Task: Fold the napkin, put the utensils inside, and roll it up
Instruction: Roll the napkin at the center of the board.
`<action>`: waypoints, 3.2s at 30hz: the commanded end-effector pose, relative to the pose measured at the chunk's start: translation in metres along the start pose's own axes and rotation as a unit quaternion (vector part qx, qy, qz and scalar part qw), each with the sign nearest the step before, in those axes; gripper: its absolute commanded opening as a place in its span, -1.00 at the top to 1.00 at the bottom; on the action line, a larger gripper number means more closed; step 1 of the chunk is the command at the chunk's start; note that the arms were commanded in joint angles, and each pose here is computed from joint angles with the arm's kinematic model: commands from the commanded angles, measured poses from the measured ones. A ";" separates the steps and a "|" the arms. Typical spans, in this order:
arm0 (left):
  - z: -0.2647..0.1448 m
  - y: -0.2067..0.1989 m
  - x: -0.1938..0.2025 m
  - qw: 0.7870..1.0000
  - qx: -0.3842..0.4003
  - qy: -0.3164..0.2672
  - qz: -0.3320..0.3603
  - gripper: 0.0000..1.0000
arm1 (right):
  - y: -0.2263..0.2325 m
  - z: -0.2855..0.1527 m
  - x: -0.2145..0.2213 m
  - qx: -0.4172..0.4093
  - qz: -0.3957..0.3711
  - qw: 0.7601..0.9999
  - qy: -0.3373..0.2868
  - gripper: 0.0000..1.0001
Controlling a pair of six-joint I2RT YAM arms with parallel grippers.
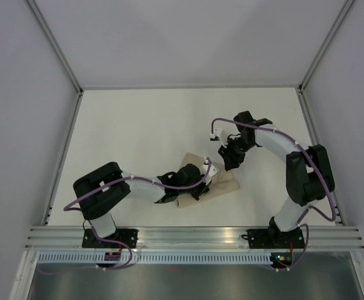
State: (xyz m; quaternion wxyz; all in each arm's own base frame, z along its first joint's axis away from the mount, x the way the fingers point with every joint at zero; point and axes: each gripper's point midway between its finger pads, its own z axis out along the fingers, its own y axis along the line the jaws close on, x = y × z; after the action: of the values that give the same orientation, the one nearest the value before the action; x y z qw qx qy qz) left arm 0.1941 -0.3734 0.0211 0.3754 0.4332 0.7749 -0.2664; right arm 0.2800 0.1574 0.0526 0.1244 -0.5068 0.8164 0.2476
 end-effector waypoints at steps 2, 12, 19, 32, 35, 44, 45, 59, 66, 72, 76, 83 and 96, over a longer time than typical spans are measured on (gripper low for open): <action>-0.001 0.004 0.043 0.998 -0.014 0.058 -0.013 0.95 | -0.001 -0.028 -0.017 0.087 -0.092 0.990 -0.068 0.23; -0.003 0.005 0.044 0.998 -0.018 0.051 -0.017 0.95 | 0.041 -0.043 0.006 0.205 -0.241 0.937 -0.151 -0.11; -0.002 0.006 0.041 0.998 -0.019 0.048 -0.022 0.95 | 0.051 -0.012 0.021 0.217 -0.285 0.923 -0.138 -0.18; -0.002 0.006 0.043 0.998 -0.019 0.059 -0.020 0.95 | 0.080 0.012 0.021 0.197 -0.336 0.913 -0.124 -0.20; 0.000 0.006 0.041 0.998 -0.018 0.060 -0.021 0.95 | 0.088 0.017 0.024 0.188 -0.345 0.912 -0.118 -0.20; -0.001 0.004 0.039 0.998 -0.016 0.063 -0.021 0.95 | 0.096 0.043 0.039 0.186 -0.384 0.901 -0.078 -0.18; -0.001 0.004 0.039 0.998 -0.014 0.063 -0.021 0.95 | 0.095 0.045 0.041 0.189 -0.387 0.899 -0.076 -0.18; -0.001 0.000 0.037 0.998 -0.003 0.064 -0.017 0.95 | 0.075 0.057 0.049 0.236 -0.403 0.882 -0.058 0.21; -0.013 0.010 0.003 0.998 -0.010 0.011 -0.064 0.88 | 0.076 0.064 0.069 0.206 -0.401 0.893 -0.006 0.70; -0.029 0.037 -0.043 0.992 -0.021 -0.034 -0.119 0.58 | 0.077 0.057 0.085 0.195 -0.386 0.901 0.040 0.79; -0.022 0.058 -0.048 0.989 -0.049 -0.001 -0.141 0.56 | 0.080 0.051 0.092 0.180 -0.360 0.913 0.072 0.84; 0.013 0.064 -0.051 0.987 -0.032 0.052 -0.150 0.59 | 0.085 0.032 0.105 0.168 -0.317 0.925 0.127 0.88; 0.001 0.133 -0.118 0.971 -0.070 -0.028 -0.225 0.53 | 0.117 0.041 0.110 -0.003 -0.293 0.928 0.232 0.84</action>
State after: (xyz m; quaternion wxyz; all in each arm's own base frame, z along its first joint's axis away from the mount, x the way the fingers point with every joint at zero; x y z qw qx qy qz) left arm 0.3226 -0.3725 0.0447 0.3058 0.2719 0.8716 -0.2698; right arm 0.1691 0.1672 0.0175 0.1282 -0.7625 0.6330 0.0372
